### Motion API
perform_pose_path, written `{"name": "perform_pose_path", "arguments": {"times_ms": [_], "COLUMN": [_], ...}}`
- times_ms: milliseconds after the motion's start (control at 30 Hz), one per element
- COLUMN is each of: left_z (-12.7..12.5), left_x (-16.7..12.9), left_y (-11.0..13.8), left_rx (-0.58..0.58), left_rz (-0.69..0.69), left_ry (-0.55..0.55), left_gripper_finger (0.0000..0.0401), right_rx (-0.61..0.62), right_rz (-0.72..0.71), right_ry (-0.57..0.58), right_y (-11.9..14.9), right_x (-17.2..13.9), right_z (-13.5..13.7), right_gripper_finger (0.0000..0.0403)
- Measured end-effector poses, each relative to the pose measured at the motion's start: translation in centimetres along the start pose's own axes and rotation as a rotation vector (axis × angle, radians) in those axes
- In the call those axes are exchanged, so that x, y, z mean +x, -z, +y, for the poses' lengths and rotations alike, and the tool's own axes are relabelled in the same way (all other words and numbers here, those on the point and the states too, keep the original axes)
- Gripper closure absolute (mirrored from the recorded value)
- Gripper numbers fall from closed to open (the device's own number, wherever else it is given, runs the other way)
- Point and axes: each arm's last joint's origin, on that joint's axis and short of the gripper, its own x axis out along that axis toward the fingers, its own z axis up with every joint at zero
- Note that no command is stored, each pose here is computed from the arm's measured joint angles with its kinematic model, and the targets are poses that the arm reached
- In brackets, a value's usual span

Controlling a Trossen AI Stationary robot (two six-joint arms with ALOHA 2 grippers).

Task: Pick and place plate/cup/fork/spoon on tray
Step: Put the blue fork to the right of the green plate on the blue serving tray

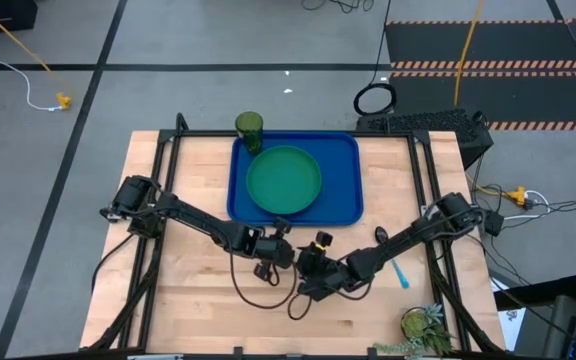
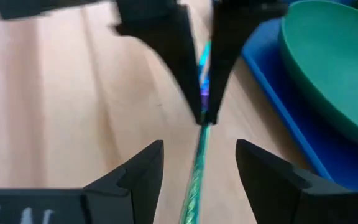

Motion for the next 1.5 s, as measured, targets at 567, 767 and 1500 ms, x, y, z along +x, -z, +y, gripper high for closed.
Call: {"name": "perform_pose_path", "arguments": {"times_ms": [567,767,1500], "left_z": [-0.4,-0.3,-0.4], "left_x": [-0.1,-0.1,-0.1], "left_y": [-0.2,-0.2,-0.3], "left_rx": [0.012,0.006,-0.011], "left_rz": [-0.010,-0.007,-0.015], "left_ry": [-0.003,-0.007,0.005], "left_gripper_finger": [0.0391,0.0392,0.0390], "right_rx": [0.049,0.053,0.104], "right_rz": [0.046,0.059,0.070], "right_ry": [-0.034,-0.054,-0.049], "right_y": [-0.2,-0.3,-0.3], "right_x": [1.0,1.2,1.3], "right_z": [-0.8,-0.9,-1.1], "right_gripper_finger": [0.0294,0.0344,0.0346]}}
